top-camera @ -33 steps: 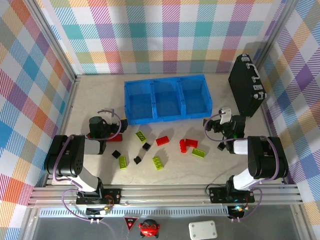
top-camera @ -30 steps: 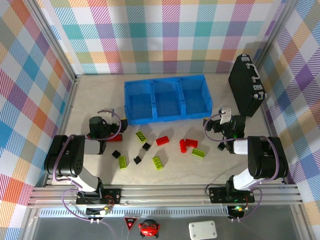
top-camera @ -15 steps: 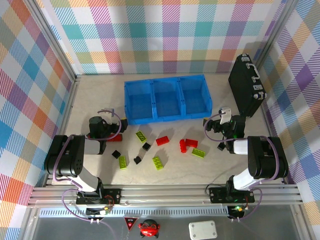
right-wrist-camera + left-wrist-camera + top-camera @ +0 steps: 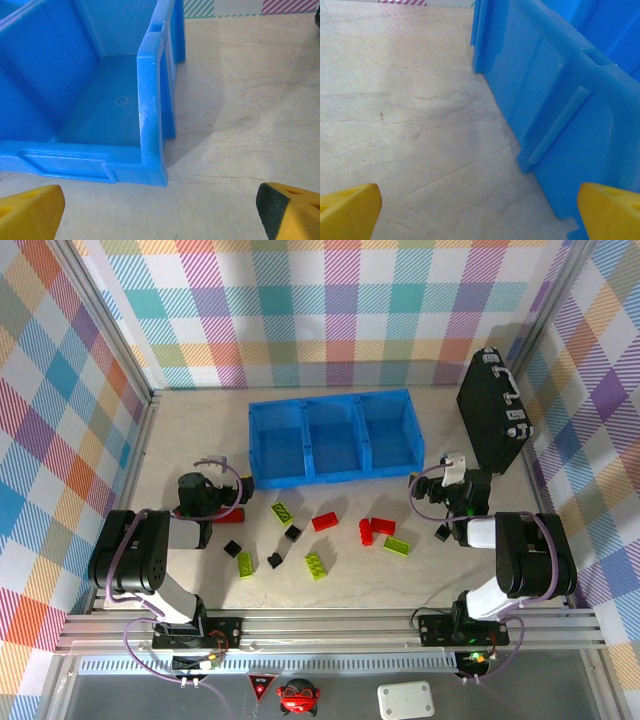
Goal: Sort the legos into containers by color
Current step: Pick up the lego from the middle-right of the table.
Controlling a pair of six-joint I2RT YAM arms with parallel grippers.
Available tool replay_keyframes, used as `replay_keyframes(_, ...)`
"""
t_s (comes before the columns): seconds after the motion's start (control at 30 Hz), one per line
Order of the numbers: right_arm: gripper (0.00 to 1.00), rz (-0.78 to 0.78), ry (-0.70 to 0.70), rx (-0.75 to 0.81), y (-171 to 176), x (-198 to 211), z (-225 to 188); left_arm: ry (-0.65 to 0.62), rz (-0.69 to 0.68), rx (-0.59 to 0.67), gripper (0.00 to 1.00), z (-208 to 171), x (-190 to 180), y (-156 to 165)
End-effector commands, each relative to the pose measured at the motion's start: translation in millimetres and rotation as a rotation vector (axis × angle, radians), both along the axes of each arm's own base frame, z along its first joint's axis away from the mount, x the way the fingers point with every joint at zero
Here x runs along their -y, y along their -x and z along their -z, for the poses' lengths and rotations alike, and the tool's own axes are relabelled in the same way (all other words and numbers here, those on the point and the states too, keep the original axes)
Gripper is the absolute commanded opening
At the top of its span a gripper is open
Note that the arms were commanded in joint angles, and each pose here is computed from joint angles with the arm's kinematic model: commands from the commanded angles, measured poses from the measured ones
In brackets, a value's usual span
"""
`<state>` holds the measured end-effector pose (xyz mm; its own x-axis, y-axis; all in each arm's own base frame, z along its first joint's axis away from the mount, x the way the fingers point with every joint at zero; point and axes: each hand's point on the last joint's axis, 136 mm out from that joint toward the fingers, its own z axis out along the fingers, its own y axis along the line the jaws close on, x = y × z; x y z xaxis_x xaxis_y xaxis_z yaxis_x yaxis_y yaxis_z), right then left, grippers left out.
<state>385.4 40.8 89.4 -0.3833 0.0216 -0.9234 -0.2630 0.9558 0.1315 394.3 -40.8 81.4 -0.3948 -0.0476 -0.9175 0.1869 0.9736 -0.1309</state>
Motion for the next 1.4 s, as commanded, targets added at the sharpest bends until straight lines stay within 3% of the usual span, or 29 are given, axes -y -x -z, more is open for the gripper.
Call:
replay_keyframes(0.0, 0.99, 0.013, -0.008, 0.016, -6, 2, -6, 0.004, -0.018, 0.018, 1.0, -3, -5, -2)
replay_keyframes(0.2, 0.99, 0.018, -0.007, 0.01, -7, 3, -9, -0.002, 0.009, 0.022, 1.0, -8, -1, -1)
replay_keyframes(0.57, 0.99, 0.048, -0.036, -0.132, -7, 5, -23, -0.053, -0.1, -0.059, 1.0, -30, -6, 2)
replay_keyframes(0.73, 0.98, 0.051, -0.062, -0.217, 4, 3, -31, -0.08, -0.104, -0.14, 1.0, -42, 4, 5)
replay_keyframes(1.0, 0.9, 0.059, -0.191, -0.384, 34, -9, -48, -0.008, -0.084, -0.258, 1.0, -71, 20, 14)
replay_keyframes(1.17, 0.84, 0.089, -0.238, -0.52, 55, -14, -50, 0.032, -0.12, -0.445, 1.0, -71, 20, 28)
replay_keyframes(1.37, 0.74, 0.227, -0.266, -0.708, 79, -4, -45, 0.077, -0.043, -0.6, 0.99, -76, 37, 41)
